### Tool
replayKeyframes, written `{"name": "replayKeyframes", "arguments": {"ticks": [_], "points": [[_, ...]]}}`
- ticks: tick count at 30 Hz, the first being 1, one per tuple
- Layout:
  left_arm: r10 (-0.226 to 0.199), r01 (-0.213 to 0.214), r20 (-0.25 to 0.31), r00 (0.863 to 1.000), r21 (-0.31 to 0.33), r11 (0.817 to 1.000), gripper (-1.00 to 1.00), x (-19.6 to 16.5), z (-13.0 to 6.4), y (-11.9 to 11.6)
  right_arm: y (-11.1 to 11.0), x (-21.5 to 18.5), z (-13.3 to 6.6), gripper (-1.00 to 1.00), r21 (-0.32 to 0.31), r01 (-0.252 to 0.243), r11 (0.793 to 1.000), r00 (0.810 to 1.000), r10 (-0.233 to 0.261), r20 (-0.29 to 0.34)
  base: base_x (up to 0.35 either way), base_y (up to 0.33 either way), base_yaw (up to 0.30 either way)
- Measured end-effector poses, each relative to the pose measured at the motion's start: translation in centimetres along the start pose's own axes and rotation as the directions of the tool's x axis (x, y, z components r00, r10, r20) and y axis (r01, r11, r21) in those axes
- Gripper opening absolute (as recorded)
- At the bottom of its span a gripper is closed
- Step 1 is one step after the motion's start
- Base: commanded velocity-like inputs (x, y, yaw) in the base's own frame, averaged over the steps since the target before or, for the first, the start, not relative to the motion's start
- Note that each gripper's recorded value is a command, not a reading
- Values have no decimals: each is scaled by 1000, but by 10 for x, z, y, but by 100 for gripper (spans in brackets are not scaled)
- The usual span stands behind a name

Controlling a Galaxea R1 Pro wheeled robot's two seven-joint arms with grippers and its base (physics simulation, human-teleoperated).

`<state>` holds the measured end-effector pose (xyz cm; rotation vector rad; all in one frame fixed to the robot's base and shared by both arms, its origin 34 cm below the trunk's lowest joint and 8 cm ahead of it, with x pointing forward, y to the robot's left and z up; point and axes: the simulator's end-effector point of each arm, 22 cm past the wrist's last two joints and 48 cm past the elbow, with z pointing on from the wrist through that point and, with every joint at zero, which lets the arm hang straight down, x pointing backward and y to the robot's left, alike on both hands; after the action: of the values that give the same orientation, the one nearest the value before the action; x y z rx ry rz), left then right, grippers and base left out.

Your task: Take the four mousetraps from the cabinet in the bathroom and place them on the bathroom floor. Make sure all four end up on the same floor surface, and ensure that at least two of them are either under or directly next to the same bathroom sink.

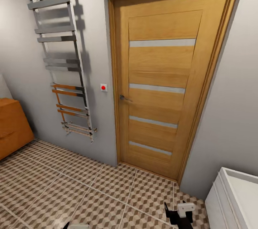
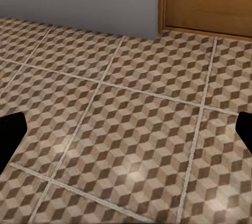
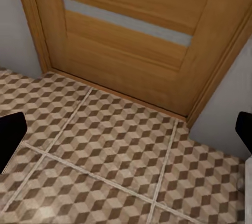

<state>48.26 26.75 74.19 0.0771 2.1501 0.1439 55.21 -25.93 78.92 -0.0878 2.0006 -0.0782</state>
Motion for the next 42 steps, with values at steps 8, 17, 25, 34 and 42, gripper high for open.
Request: {"name": "replayKeyframes", "arguments": {"ticks": [8,17,25,34,42], "points": [[0,0,0,1000,0,1000,100,0,0,0,0,0,0,100,0,0,1000,1000,0,-1,0,0,286],[0,0,0,1000,0,1000,100,0,0,0,0,0,0,100,0,0,1000,1000,0,0,0,0,286],[0,0,0,1000,0,1000,100,0,0,0,0,0,0,100,0,0,1000,1000,0,0,0,0,286],[0,0,0,1000,0,1000,100,0,0,0,0,0,0,100,0,0,1000,1000,0,0,0,0,286],[1,-1,0,1000,0,1000,100,0,0,0,0,0,0,100,0,0,1000,1000,0,0,0,0,286]]}}
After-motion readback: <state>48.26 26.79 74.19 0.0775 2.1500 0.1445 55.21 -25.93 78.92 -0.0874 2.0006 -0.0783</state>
